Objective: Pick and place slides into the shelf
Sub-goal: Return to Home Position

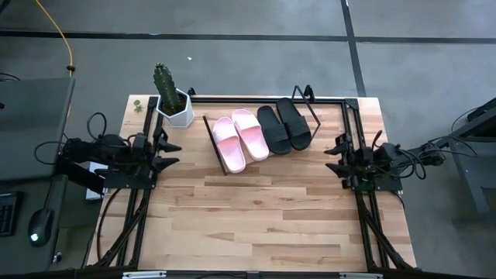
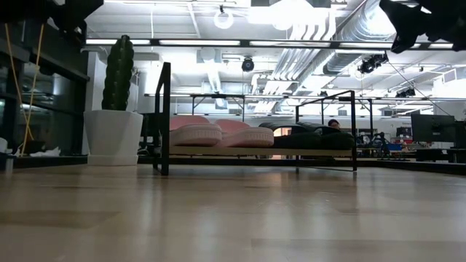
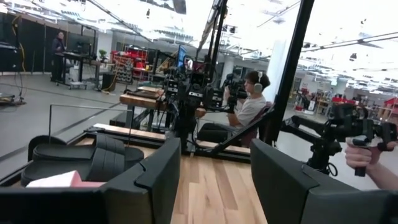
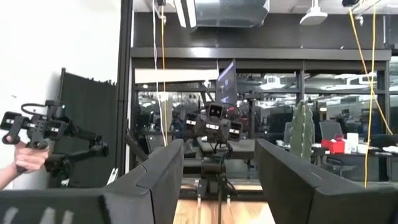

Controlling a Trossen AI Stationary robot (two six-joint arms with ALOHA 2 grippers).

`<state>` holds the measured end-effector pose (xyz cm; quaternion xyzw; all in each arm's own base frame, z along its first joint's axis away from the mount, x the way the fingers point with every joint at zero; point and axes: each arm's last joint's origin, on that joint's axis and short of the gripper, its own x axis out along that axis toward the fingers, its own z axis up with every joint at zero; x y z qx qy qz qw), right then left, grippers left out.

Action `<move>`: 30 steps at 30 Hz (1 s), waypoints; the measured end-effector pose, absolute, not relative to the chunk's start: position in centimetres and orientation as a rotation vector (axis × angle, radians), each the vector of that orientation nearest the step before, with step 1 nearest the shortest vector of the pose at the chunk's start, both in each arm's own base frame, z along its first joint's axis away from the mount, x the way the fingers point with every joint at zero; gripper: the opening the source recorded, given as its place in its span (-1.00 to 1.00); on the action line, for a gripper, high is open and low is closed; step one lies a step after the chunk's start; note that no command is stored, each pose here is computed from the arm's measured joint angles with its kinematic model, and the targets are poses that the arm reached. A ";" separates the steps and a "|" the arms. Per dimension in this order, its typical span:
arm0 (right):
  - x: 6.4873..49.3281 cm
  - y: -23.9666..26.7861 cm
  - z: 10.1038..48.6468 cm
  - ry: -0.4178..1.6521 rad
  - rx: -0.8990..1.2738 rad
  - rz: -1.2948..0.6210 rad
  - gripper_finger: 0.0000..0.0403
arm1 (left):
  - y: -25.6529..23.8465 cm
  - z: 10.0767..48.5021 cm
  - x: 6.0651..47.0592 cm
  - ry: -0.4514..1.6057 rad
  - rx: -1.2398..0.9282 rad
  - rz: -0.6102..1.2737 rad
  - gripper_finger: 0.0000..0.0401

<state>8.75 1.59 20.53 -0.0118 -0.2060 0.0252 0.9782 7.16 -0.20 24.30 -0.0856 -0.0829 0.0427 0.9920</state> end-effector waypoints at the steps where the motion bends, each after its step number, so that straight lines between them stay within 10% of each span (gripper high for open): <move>1: 8.8 1.6 20.5 -0.410 -0.025 0.054 -0.07 | -0.2 24.2 7.2 -0.163 -0.171 0.086 -0.12; 30: 9.0 1.6 19.9 -0.352 -0.015 0.048 -0.07 | -0.4 21.4 8.7 -0.247 -0.203 0.082 -0.12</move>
